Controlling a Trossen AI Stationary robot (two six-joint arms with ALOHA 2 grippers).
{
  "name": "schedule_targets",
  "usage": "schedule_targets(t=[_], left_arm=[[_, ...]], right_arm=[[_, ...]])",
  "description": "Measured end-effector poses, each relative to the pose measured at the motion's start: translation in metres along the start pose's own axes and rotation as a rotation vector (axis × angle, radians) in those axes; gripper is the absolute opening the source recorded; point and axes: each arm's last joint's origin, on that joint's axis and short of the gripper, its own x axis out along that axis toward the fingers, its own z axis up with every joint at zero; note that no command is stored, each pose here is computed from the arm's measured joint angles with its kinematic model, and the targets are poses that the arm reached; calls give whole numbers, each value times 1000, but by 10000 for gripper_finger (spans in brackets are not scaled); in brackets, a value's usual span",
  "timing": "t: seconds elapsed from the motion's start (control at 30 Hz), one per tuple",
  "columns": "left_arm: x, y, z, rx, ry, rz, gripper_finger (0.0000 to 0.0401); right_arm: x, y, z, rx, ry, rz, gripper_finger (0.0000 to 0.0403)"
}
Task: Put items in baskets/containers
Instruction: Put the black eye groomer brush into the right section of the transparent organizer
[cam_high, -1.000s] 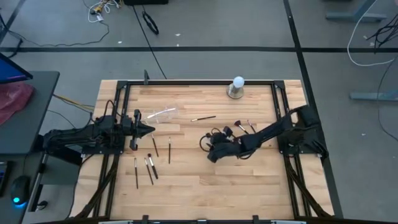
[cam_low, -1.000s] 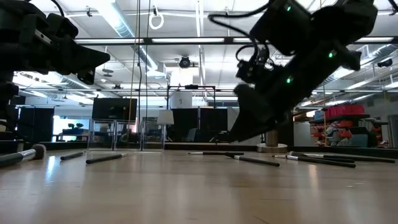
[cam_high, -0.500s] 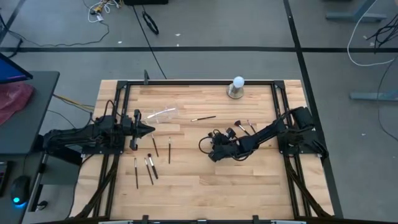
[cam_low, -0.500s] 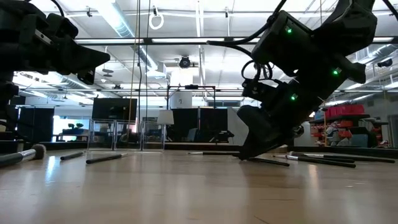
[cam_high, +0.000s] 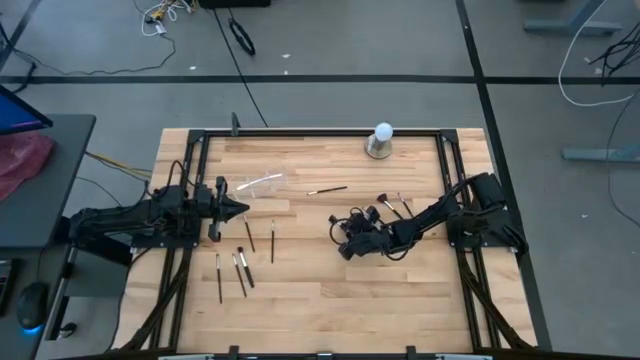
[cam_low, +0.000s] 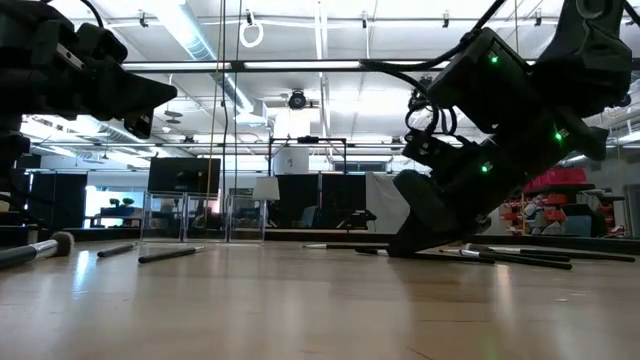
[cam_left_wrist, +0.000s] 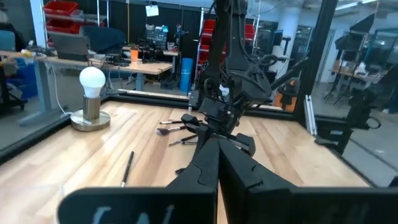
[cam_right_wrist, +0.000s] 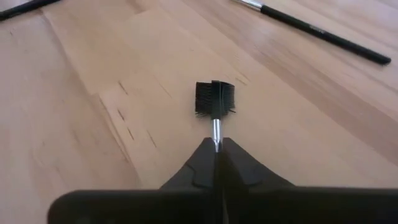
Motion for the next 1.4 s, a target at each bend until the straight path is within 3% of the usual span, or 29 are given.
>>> schedule_targets(t=[0.1,0.27,0.57,0.77,0.9,1.03,1.23,1.4], left_arm=[[0,0,0,-65,-1,0,5],[0,-3,0,-53,6,-59,5],[6,-26,6,64,-53,-249,5],[22,-41,2,89,-44,-252,19],[40,-46,-5,76,-46,-205,55],[62,-50,-11,58,-71,-183,119],[141,-68,-12,160,-87,-288,226],[185,-73,-10,252,-127,-281,267]], right_arm=[[1,6,4,-5,-40,71,6],[-1,15,14,16,-139,201,6],[-24,31,58,103,-558,425,6],[-44,33,79,123,-803,588,6],[-48,32,84,131,-855,646,7],[-50,32,85,112,-867,703,7],[-53,38,90,72,-880,808,8],[-56,40,91,24,-887,911,8]])
